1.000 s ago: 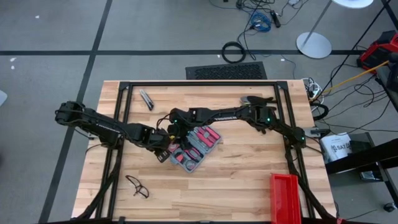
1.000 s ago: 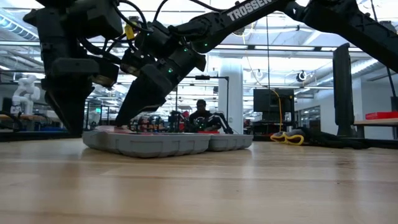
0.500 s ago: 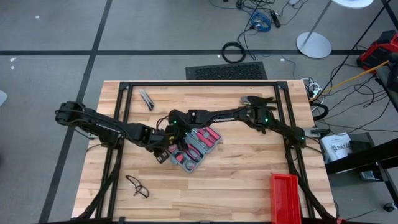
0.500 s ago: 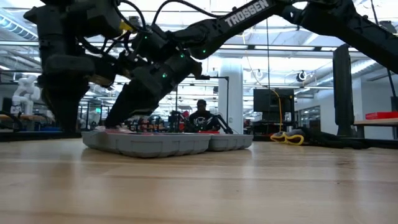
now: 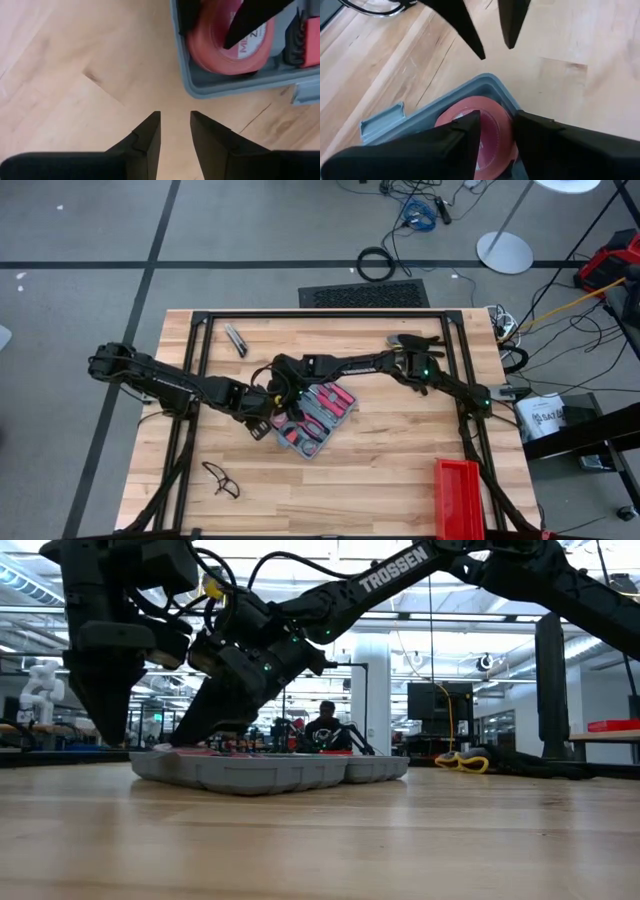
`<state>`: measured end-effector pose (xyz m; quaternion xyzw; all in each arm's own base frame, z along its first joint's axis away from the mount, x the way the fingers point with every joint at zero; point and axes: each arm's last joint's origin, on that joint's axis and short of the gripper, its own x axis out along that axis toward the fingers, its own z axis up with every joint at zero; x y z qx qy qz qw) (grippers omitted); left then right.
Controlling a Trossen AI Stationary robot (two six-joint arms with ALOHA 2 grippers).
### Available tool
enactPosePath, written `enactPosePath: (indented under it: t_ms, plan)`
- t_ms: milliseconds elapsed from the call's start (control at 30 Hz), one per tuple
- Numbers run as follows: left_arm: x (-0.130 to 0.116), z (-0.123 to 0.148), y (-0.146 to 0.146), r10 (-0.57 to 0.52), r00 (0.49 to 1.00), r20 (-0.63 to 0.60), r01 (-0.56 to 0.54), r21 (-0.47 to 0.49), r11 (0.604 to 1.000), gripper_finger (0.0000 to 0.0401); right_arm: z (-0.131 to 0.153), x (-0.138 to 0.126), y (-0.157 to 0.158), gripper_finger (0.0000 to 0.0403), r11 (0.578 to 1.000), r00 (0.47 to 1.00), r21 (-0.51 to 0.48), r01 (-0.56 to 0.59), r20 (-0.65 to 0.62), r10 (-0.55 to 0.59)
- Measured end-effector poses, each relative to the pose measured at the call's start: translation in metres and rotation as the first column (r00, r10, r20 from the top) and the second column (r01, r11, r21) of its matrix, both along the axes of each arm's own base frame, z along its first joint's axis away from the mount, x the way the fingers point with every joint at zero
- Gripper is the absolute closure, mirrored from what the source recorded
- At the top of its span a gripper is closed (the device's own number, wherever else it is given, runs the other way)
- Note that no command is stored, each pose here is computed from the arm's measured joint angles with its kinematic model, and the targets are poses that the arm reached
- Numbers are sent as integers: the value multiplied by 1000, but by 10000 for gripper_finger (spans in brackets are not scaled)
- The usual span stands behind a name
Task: Prefit tool cases
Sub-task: Adjust the pink tape measure
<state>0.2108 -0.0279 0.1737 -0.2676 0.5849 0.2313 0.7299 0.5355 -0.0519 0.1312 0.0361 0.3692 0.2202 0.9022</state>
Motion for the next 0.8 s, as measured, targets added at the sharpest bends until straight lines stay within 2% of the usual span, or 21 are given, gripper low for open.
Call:
enactPosePath:
  t_ms: [200,333,433,600,800]
  plan:
    - [2,0,0,23,1000,16,-23,-11,1000,290,20,-5,-8,306,999,1000,-46,18,21,-17]
    - [5,1,-4,13,998,62,-12,-18,1000,290,41,-13,-21,309,984,997,-160,79,21,-77]
    - [8,-1,-4,15,994,110,-13,-16,1000,290,35,-19,-28,325,978,993,-189,93,-53,-105]
    - [7,-8,-4,25,995,93,-24,-14,1000,290,19,-20,-29,394,978,990,-201,61,-111,-85]
    - [1,-15,-5,55,996,71,-51,-54,997,290,16,-16,-15,398,979,994,-198,38,-98,-58]
